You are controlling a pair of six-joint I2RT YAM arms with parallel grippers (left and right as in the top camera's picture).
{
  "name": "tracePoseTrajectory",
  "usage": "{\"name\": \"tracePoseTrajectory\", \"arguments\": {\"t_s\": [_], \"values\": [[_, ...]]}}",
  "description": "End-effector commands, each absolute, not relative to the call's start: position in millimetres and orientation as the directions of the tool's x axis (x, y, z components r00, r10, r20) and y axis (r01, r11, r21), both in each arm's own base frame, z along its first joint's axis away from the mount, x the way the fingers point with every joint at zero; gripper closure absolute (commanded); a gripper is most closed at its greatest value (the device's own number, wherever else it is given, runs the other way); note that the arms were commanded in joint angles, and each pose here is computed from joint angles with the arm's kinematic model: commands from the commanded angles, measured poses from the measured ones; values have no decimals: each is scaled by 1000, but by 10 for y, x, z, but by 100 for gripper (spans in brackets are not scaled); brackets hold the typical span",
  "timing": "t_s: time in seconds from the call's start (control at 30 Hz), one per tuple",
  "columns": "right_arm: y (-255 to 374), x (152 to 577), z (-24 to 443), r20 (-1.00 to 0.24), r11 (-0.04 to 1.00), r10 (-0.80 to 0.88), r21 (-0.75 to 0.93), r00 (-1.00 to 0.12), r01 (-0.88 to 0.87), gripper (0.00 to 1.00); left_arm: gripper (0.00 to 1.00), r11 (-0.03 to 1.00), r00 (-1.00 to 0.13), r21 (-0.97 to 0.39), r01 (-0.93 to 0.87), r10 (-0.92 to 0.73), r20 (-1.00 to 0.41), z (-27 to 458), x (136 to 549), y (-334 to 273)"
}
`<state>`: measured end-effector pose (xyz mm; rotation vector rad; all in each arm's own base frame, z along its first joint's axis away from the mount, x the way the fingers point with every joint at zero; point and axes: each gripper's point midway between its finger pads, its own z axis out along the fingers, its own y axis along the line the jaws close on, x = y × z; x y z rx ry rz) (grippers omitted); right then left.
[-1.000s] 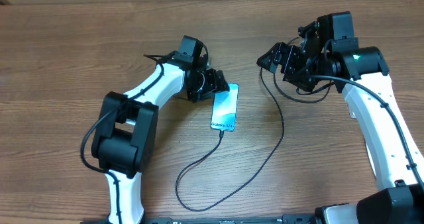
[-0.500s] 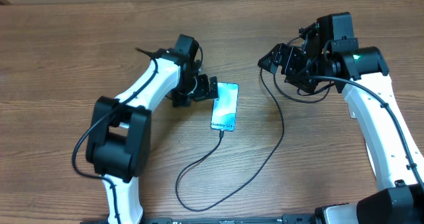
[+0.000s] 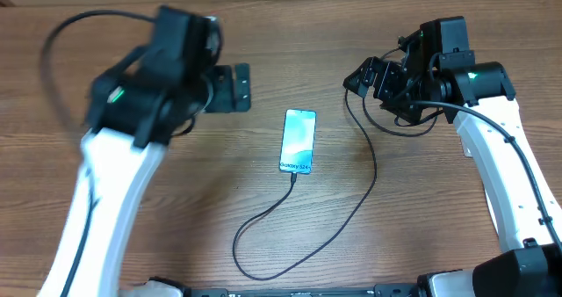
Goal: Plug charger to phone and switch on socket
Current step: 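Open the left gripper and raise it away from the phone, then move the right gripper over the white power strip's switch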
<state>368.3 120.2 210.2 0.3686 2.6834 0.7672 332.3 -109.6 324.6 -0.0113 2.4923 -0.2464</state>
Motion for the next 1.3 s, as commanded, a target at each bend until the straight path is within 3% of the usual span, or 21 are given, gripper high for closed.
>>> {"name": "tracePoseTrajectory", "arguments": {"t_s": [0.0,1.1,1.27], "values": [[1193,3692,2185,-269,828,326,544,-906,136,0,0,986,-778,-155,54,-56,-626,3402,3182,-982],[1093,3706,2134,-286,853,338,496,-896,163,0,1,987,-786,-153,51,-55,-616,3394,3126,-964],[916,3738,2077,-323,886,356,414,-877,208,0,0,987,-786,-153,51,-55,-616,3394,3126,-965]]}}
